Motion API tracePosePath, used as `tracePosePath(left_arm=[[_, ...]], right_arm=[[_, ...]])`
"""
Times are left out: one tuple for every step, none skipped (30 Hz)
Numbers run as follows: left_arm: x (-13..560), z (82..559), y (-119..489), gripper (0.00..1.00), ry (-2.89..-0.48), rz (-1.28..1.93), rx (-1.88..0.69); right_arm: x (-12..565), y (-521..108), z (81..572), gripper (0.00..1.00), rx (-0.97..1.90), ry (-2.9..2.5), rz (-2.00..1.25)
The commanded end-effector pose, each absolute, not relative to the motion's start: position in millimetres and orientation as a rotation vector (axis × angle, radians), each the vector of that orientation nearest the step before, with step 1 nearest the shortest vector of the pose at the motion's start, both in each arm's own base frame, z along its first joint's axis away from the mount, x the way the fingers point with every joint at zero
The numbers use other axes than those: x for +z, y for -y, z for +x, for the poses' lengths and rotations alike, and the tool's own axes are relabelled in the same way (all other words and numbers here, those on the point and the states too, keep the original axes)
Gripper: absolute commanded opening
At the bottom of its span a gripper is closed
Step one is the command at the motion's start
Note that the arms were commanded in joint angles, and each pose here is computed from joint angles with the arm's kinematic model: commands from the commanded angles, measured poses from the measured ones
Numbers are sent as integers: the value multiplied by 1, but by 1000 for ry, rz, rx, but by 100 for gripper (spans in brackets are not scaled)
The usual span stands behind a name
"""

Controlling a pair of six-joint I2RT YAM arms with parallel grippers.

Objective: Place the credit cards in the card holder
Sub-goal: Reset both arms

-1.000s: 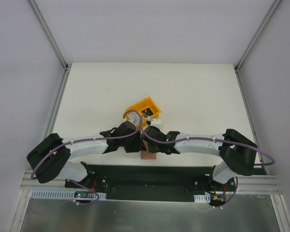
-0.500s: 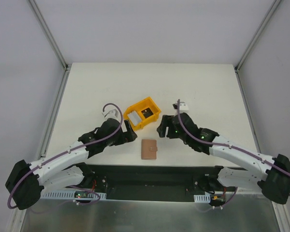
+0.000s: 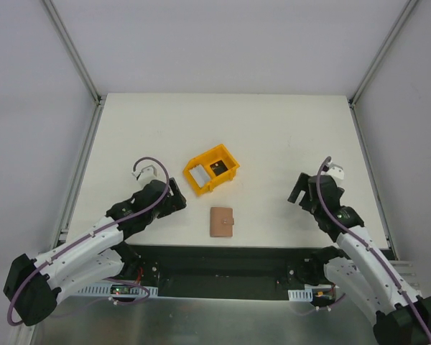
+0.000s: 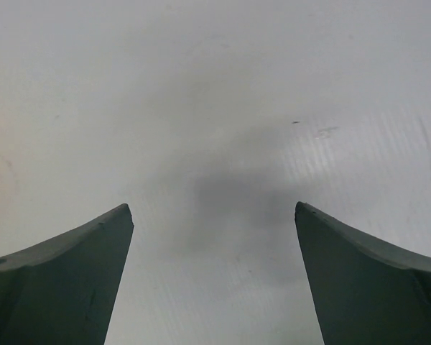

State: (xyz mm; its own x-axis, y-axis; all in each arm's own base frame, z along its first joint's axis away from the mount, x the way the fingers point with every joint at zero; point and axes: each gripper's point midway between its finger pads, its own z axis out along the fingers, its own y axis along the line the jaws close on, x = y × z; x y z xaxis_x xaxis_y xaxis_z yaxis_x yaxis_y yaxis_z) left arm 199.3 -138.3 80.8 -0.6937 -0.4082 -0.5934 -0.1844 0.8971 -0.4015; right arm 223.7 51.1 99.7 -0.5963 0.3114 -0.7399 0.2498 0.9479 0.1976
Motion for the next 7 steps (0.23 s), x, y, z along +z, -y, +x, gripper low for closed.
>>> tracePosePath(left_arm=[[77, 200, 126, 99, -2341, -452, -324], [76, 199, 126, 99, -2349, -437, -318], [76, 199, 126, 99, -2351, -429, -313], [75, 201, 125, 99, -2347, -435, -303], [76, 202, 123, 99, -2338, -448, -296], [76, 203, 120, 99, -2330, -458, -280], [77, 205, 119, 99, -2320, -461, -267]], right_arm=[[97, -15, 223, 96, -95, -2279, 383], [96, -8, 224, 96, -132, -2278, 392], [95, -3, 226, 96, -151, -2279, 412], [96, -2, 228, 96, -145, -2275, 411], [97, 1, 230, 96, -150, -2271, 420], [98, 4, 232, 96, -160, -2257, 417], [101, 8, 235, 96, -179, -2232, 420]])
